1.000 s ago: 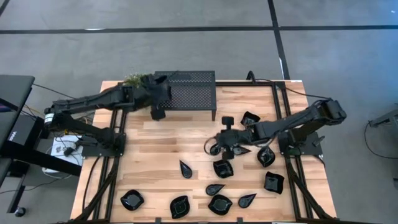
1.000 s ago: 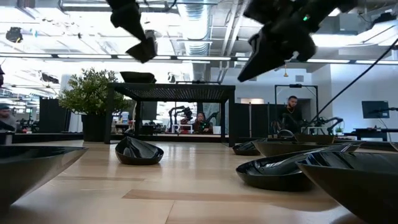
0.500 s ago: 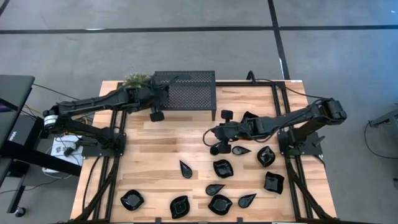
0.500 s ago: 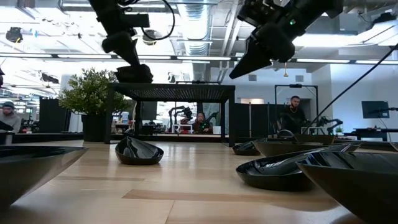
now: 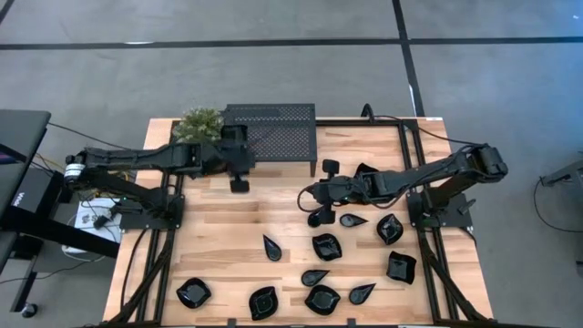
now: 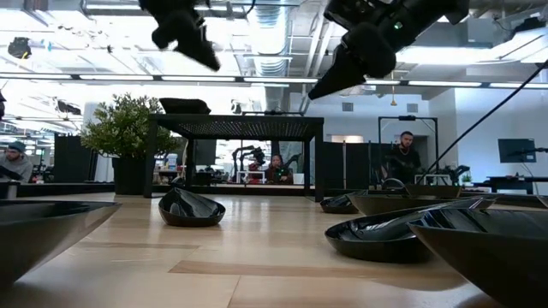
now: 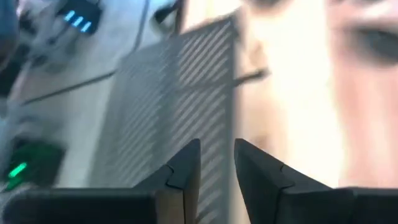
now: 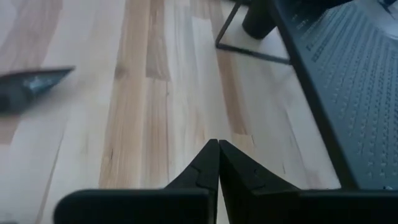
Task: Pick & Place Mini shaped plates
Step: Stack the distorted square plate on top of the distorted square plate on the shelf
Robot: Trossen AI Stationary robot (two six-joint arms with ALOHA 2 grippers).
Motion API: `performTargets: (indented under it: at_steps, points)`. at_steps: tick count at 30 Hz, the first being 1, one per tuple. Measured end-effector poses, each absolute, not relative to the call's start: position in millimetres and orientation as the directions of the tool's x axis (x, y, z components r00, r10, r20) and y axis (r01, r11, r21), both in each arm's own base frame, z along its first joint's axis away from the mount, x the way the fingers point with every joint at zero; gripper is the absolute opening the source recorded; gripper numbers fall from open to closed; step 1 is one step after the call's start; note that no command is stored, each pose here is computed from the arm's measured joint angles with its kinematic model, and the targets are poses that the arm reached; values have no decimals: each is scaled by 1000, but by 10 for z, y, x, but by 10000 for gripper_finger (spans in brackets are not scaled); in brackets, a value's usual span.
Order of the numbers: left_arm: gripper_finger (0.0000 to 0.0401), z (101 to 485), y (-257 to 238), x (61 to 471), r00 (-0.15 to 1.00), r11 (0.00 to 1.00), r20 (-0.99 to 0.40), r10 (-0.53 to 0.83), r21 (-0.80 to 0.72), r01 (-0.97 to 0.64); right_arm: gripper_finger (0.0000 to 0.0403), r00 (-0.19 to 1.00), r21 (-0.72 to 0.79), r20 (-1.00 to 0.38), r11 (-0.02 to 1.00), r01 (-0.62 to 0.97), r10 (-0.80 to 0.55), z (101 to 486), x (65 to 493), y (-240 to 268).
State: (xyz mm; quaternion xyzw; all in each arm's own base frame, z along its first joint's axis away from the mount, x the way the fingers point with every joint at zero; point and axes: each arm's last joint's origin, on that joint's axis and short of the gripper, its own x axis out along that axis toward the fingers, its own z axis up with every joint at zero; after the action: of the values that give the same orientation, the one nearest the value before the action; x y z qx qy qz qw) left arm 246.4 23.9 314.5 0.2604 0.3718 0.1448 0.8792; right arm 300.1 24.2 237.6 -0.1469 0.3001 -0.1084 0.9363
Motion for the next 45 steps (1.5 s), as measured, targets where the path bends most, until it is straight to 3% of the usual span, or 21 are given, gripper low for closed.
performTargets:
  at_steps: [6,10,18,25,29,38,45]
  points:
    - [99,3140,-205,2482,770,914,-590,242,404,22,10,821,-307,-499,942,133,-278,2406,3022,276]
    - [99,2966,-441,2432,761,939,-629,157,333,81,38,837,-291,-488,950,111,-248,2416,3017,386]
    - [99,2405,-840,2271,763,976,-646,27,183,120,89,860,-244,-471,966,88,-198,2433,3001,559]
    - [99,2052,-986,2165,838,977,-542,-66,133,164,93,852,-140,-483,978,152,-202,2421,2994,555]
    - [99,1919,-949,2117,830,978,-555,-55,139,158,93,825,-155,-521,975,162,-220,2378,2969,545]
    - [99,1891,-816,2157,829,985,-559,-2,144,99,93,658,-251,-627,908,336,-417,2222,2813,464]
    - [99,1897,-704,2200,832,989,-553,40,142,46,93,422,-317,-693,772,550,-585,2094,2597,283]
